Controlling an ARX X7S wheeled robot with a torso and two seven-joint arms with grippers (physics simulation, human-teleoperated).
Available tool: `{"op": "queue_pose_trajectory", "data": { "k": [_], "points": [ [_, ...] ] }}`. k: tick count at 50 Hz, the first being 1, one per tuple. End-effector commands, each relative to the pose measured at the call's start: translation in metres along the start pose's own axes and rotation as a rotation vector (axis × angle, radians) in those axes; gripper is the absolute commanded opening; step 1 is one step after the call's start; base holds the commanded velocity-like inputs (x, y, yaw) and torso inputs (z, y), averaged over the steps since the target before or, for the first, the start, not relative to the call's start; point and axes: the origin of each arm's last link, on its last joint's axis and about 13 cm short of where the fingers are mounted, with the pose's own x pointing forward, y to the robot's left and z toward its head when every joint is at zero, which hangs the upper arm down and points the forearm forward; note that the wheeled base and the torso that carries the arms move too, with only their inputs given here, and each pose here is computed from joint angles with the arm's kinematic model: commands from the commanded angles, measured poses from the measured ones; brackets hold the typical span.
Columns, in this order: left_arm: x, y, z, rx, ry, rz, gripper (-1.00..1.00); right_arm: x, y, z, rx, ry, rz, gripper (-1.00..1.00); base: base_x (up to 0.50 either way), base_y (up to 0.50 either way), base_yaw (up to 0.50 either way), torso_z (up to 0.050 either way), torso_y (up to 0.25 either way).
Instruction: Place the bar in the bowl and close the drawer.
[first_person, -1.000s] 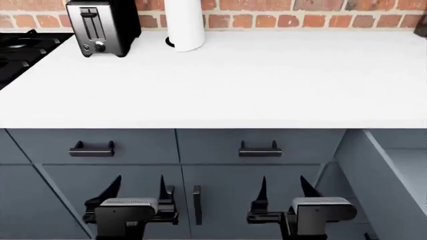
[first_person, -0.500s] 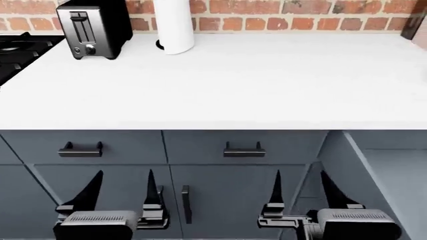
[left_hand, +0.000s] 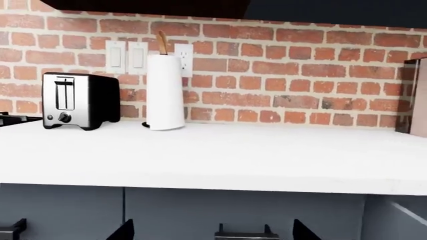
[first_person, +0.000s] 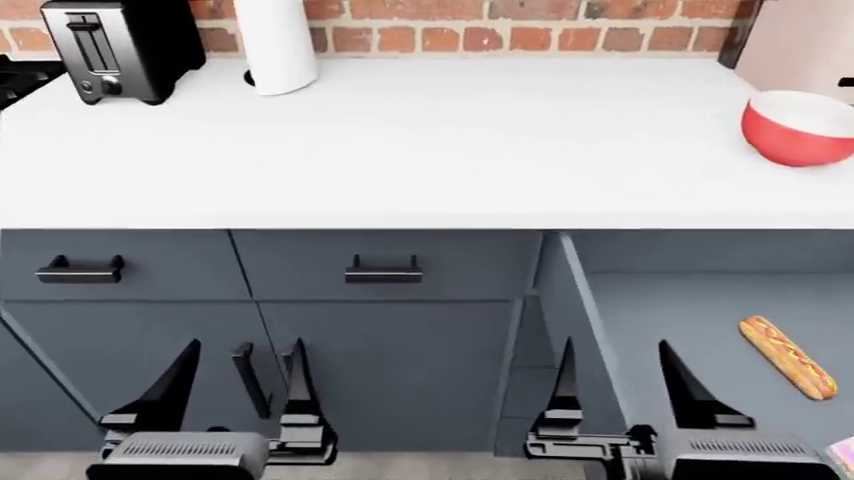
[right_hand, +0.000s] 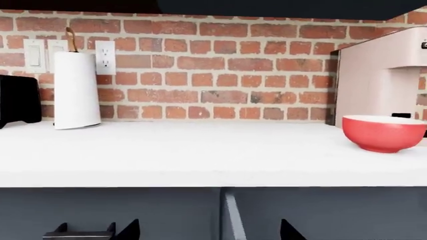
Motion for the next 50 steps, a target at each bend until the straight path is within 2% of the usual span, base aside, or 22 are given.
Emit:
{"op": "queue_pose_trajectory", "data": {
  "k": [1, 50],
  "points": [
    [-0.0025, -0.0001, 0.0041, 0.003, -0.011, 0.000, 1.00, -0.0022, -0.0023, 0.0033, 0.003, -0.024, -0.017, 1.00, -0.07, -0.50, 0.00, 0.000, 0.000],
    [-0.0042, 0.0004, 0.0049, -0.008, -0.010, -0.008, 1.00, -0.0041, -0.0023, 0.0040, 0.006, -0.021, 0.005, 1.00, 0.00, -0.50, 0.00, 0.000, 0.000]
  ]
}}
